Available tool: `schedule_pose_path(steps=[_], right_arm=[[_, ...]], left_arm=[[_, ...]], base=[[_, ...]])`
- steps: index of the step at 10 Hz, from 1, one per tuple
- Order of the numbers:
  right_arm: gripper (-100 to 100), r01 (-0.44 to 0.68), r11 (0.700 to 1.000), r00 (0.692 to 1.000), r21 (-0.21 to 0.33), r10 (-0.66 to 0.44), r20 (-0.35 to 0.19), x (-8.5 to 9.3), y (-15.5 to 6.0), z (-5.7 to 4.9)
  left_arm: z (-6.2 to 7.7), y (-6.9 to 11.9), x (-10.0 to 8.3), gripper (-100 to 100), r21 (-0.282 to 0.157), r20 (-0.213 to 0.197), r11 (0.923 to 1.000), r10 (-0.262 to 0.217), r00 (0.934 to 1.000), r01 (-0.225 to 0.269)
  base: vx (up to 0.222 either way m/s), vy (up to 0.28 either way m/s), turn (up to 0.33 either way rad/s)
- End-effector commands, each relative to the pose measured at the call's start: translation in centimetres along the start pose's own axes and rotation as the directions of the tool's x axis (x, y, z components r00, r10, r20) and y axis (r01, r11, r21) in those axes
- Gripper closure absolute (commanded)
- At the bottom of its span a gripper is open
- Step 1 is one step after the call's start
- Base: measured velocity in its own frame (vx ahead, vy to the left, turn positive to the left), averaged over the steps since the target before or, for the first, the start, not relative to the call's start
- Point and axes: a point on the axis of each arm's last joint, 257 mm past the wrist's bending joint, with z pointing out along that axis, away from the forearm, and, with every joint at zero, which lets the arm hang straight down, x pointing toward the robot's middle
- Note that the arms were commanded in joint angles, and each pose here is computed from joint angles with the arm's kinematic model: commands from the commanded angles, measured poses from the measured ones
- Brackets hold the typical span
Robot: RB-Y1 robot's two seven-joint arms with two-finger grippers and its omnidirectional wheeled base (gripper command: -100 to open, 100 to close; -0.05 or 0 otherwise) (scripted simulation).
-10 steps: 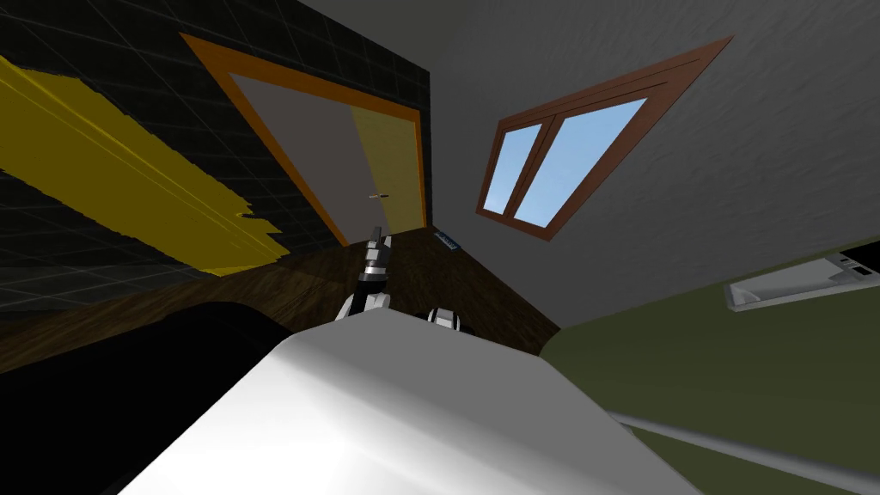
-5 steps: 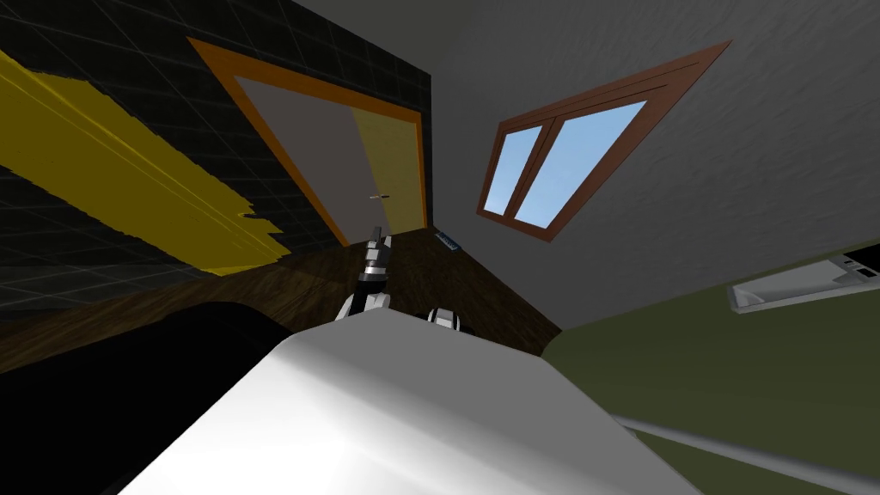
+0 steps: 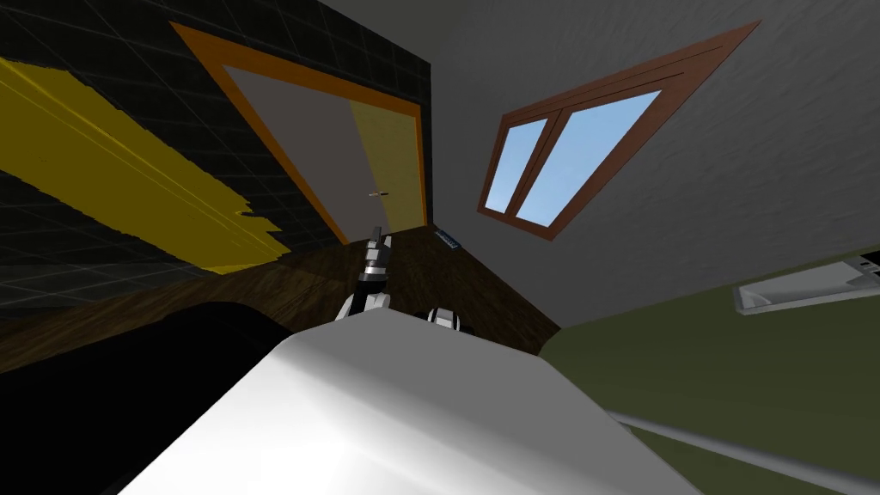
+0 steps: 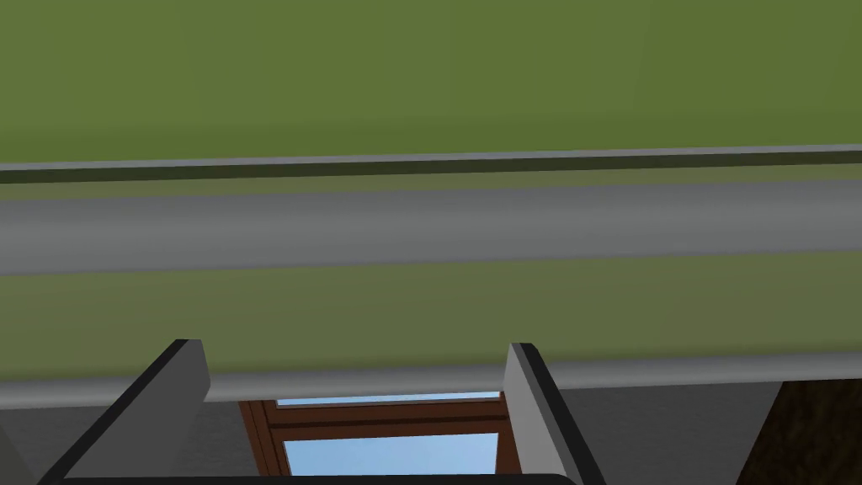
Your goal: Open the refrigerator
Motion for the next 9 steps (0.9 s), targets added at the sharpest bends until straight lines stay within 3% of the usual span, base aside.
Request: schedule_pose_path(steps=[1, 2, 3, 6, 9], right_arm=[[100, -0.007, 1.0, 1.0, -0.013, 0.007, -0.006, 0.4, 0.4, -0.2], [100, -0.01, 1.0, 0.999, -0.013, 0.01, -0.045, 1.8, 0.4, -0.9], [100, -0.01, 1.0, 0.999, -0.013, 0.01, -0.045, 1.8, 0.4, -0.9], [100, -0.012, 1.0, 0.994, -0.006, 0.011, -0.111, 4.2, 0.2, -2.1], [100, -0.011, 1.0, 0.984, 0.001, 0.011, -0.177, 6.5, 0.0, -3.6]], left_arm=[[0.0, 0.0, 0.0, 0, 0.0, 0.0, 1.0, 0.0, 1.0, 0.0], [0.0, 0.0, 0.0, 0, 0.0, 0.0, 1.0, 0.0, 1.0, 0.0], [0.0, 0.0, 0.0, 0, 0.0, 0.0, 1.0, 0.0, 1.0, 0.0], [0.0, 0.0, 0.0, 0, 0.0, 0.0, 1.0, 0.0, 1.0, 0.0], [0.0, 0.0, 0.0, 0, 0.0, 0.0, 1.0, 0.0, 1.0, 0.0]], base=[[0.022, -0.028, -0.061], [0.12, 0.07, -0.057], [0.192, 0.085, -0.059], [0.252, 0.125, -0.029], [0.328, 0.102, -0.047]])
